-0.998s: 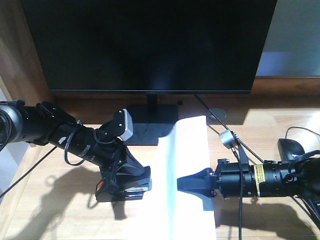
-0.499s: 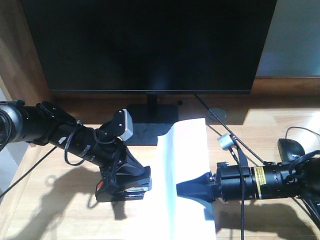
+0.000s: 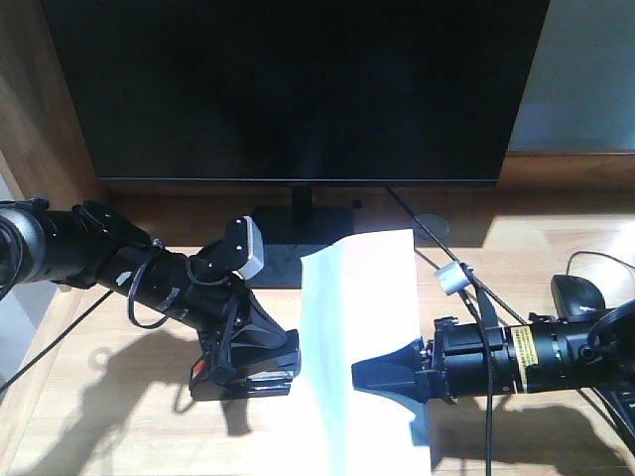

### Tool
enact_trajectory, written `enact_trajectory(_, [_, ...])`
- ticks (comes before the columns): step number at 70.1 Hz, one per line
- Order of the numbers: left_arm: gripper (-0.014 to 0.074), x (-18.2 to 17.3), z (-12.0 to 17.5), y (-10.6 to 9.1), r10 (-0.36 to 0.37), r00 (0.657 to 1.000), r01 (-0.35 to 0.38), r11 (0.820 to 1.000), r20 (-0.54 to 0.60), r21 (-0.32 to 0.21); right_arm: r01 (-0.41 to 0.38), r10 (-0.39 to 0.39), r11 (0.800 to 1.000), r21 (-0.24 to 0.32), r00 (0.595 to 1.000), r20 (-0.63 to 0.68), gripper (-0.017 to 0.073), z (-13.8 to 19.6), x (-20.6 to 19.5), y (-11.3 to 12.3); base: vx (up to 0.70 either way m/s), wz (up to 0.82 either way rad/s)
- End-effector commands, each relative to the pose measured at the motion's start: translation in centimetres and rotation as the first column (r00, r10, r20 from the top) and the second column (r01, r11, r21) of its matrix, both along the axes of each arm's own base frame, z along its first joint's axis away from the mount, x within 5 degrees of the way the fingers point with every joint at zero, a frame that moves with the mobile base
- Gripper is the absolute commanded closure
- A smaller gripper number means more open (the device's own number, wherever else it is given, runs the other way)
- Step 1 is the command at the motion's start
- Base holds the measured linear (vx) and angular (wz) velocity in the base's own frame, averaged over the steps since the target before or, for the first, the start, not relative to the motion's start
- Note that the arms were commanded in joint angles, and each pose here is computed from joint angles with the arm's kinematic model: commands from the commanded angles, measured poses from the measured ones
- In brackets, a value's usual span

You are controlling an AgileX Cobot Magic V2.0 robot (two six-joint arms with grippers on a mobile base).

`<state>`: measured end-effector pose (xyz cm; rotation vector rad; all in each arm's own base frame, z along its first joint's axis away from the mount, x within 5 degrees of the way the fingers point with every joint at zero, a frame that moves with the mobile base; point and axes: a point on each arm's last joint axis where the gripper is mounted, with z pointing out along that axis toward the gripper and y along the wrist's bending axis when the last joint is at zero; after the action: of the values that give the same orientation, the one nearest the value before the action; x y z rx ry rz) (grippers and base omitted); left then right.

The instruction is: Grab stapler and paper to desk for stapling

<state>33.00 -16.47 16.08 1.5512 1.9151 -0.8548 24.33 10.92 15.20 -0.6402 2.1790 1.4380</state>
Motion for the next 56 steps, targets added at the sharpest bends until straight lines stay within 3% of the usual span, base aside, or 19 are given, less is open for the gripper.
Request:
enact_trajectory(1, [0.06, 0.0, 2.6, -0.5, 0.011, 0.999, -0.008, 0.997, 0.031, -0.073, 0.037, -0.038, 0.999, 0.023, 0.999, 0.024, 0.0561, 1.3, 0.4, -0.1, 0.0, 0.0])
enact_trajectory(21, [0.06, 0.0, 2.6, -0.5, 0.011, 0.999, -0.008, 0.997, 0.031, -0.073, 0.13, -0.134, 0.988, -0.085, 0.99, -0.047, 0.0561, -0.8, 1.2, -0.6, 0.0, 0.0])
enact_trajectory(29, [0.06, 0.0, 2.6, -0.5, 0.011, 0.999, -0.008, 0.997, 0.031, -0.073, 0.158, -0.164, 0.985, -0.073, 0.983, -0.086, 0.0561, -1.7, 1.6, -0.5, 0.0, 0.0])
enact_trajectory(44, [0.06, 0.0, 2.6, -0.5, 0.011, 0.999, -0.008, 0.997, 0.031, -0.073, 0.227, -0.224, 0.974, 0.003, 0.96, -0.171, 0.0561, -2.9, 2.3, -0.1, 0.0, 0.0])
enact_trajectory(56, [0.06, 0.0, 2.6, -0.5, 0.011, 0.999, -0.008, 0.997, 0.031, -0.073, 0.233, -0.224, 0.972, 0.014, 0.949, -0.223, 0.0561, -4.1, 2.2, 1.5, 0.0, 0.0])
